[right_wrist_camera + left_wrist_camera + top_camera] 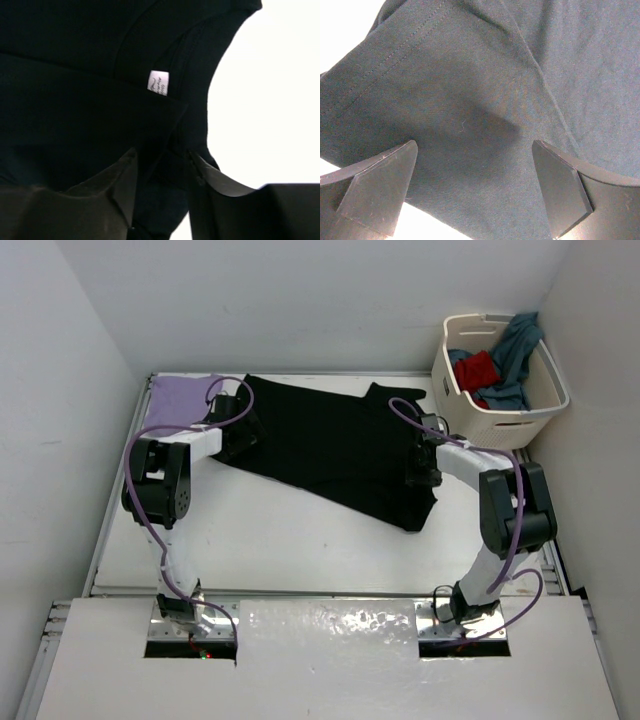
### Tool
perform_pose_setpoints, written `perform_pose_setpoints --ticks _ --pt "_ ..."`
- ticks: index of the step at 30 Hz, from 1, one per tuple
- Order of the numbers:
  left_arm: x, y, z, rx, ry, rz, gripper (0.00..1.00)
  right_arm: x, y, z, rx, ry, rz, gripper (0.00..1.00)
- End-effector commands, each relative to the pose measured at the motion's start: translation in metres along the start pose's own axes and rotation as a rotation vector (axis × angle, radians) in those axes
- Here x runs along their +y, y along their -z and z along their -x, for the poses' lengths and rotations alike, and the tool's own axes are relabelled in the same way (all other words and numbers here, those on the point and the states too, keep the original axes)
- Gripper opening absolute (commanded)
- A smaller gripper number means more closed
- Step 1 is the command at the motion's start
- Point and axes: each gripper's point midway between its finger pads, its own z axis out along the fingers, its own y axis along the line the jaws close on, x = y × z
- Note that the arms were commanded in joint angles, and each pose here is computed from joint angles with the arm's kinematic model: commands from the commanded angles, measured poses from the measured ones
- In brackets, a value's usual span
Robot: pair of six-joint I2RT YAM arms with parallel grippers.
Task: Fold and stack the t-shirts
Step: Fold the flattened tshirt in 1/3 of the way
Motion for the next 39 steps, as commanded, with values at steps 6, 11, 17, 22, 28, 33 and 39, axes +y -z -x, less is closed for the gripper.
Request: perform_pose_setpoints --ticks 6,11,17,22,28,33,39 --pt "0.005 -0.004 -0.002 0.009 -0.025 0.036 1.00 0.008 0.001 0.032 -0.111 -0.053 0.048 0.15" --pt "0.006 -0.005 -0.003 0.009 -0.027 0.038 1.00 0.001 0.007 0.042 -0.151 -0.028 0.015 0.00" --pt "0.007 -0.004 -0.004 0.013 -0.026 0.041 1.00 0.004 0.011 0.058 -0.182 0.064 0.037 0.00" --pt "0.010 -0.004 -0.004 0.011 -0.033 0.054 1.00 -0.006 0.024 0.088 -0.274 0.181 -0.019 0.00" --pt "0.011 -0.006 -0.006 0.014 -0.033 0.058 1.00 0.005 0.023 0.107 -0.319 0.300 0.031 0.00" --pt "0.013 -0.006 -0.007 0.017 -0.035 0.070 1.00 0.001 0.006 0.109 -0.286 0.348 -0.012 0.00" --pt "0.014 -0.006 -0.008 0.022 -0.032 0.071 1.00 -0.002 0.002 0.100 -0.213 0.315 -0.031 0.11"
